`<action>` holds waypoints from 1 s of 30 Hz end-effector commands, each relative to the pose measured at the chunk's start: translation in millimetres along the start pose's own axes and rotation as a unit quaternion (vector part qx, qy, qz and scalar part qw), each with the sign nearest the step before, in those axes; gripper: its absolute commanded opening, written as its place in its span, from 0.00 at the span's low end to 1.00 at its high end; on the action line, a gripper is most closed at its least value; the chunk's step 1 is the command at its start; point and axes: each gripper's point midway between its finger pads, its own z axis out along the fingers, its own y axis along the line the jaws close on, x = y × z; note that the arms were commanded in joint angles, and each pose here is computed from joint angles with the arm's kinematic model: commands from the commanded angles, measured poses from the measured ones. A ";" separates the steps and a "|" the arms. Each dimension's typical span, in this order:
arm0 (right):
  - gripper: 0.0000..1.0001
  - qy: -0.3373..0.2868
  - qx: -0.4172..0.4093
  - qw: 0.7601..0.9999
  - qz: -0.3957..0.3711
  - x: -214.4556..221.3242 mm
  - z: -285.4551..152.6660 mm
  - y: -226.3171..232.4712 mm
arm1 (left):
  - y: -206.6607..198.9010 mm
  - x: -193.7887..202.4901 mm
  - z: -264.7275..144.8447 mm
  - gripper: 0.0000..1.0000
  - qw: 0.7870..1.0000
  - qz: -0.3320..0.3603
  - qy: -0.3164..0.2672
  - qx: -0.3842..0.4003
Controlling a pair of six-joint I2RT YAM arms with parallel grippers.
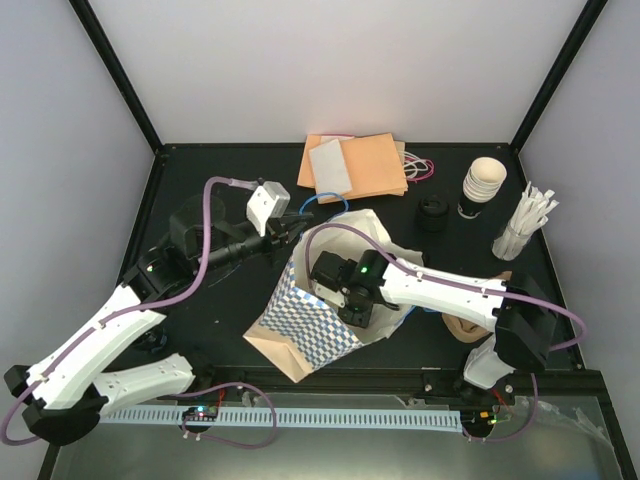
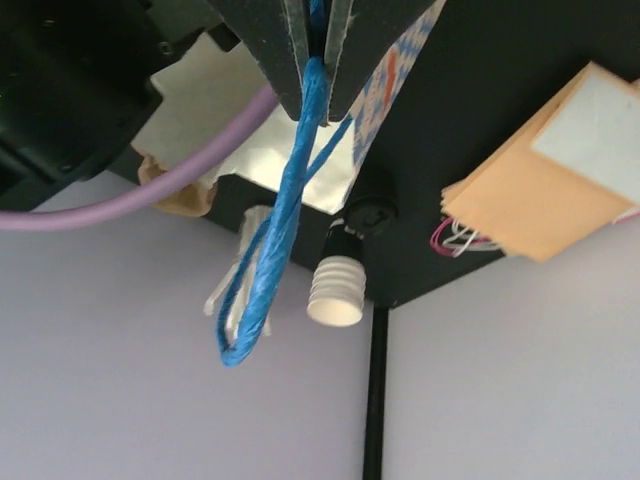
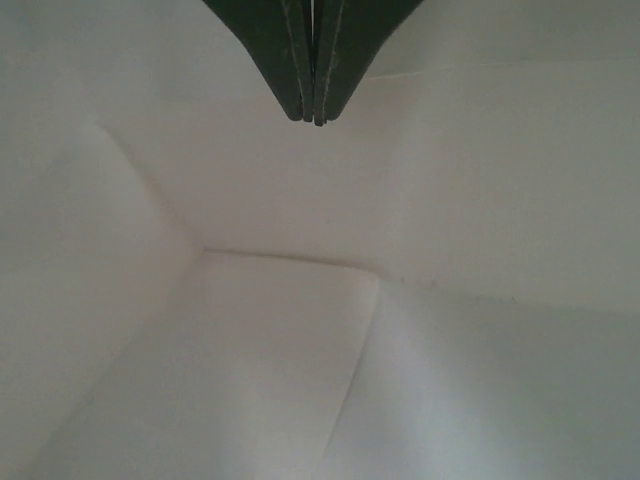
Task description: Pack the takeout coffee
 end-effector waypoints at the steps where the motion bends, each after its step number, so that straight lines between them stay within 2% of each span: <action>1: 0.06 0.033 -0.030 0.999 0.009 10.2 -4.9 6.9 | 20.1 -2.0 -1.6 0.03 0.998 -0.027 0.011 -0.058; 5: 0.06 0.045 -0.029 0.999 0.007 13.8 -2.3 6.5 | 26.3 4.5 -0.7 0.05 0.997 -0.035 0.022 -0.069; 14: 0.07 0.028 -0.010 0.999 0.013 -0.4 -2.0 -4.2 | 24.1 10.5 2.7 0.10 0.997 -0.041 0.037 -0.052; 17: 0.09 0.020 -0.009 1.000 0.011 -8.3 0.0 -5.6 | 14.8 7.7 -0.7 0.25 0.999 -0.025 0.034 -0.028; 20: 0.12 0.017 -0.013 1.000 0.006 -14.1 3.8 -4.7 | 12.0 5.1 -7.2 0.46 0.999 -0.023 0.029 -0.025; 23: 0.14 0.015 -0.013 1.000 0.005 -19.0 7.5 -6.1 | 13.6 10.4 -12.8 0.79 0.998 -0.031 0.041 -0.034; 24: 0.15 0.013 -0.012 1.000 0.005 -21.0 8.2 -6.1 | 16.1 13.1 -14.9 0.94 0.997 -0.036 0.048 -0.043; 25: 0.16 0.012 -0.011 1.000 0.005 -22.6 9.1 -7.0 | 18.1 15.4 -17.9 0.98 0.996 -0.042 0.056 -0.052; 30: 0.17 0.002 -0.006 1.000 0.004 -29.5 8.8 -9.7 | 18.2 21.7 -39.8 0.99 0.988 -0.076 0.107 -0.077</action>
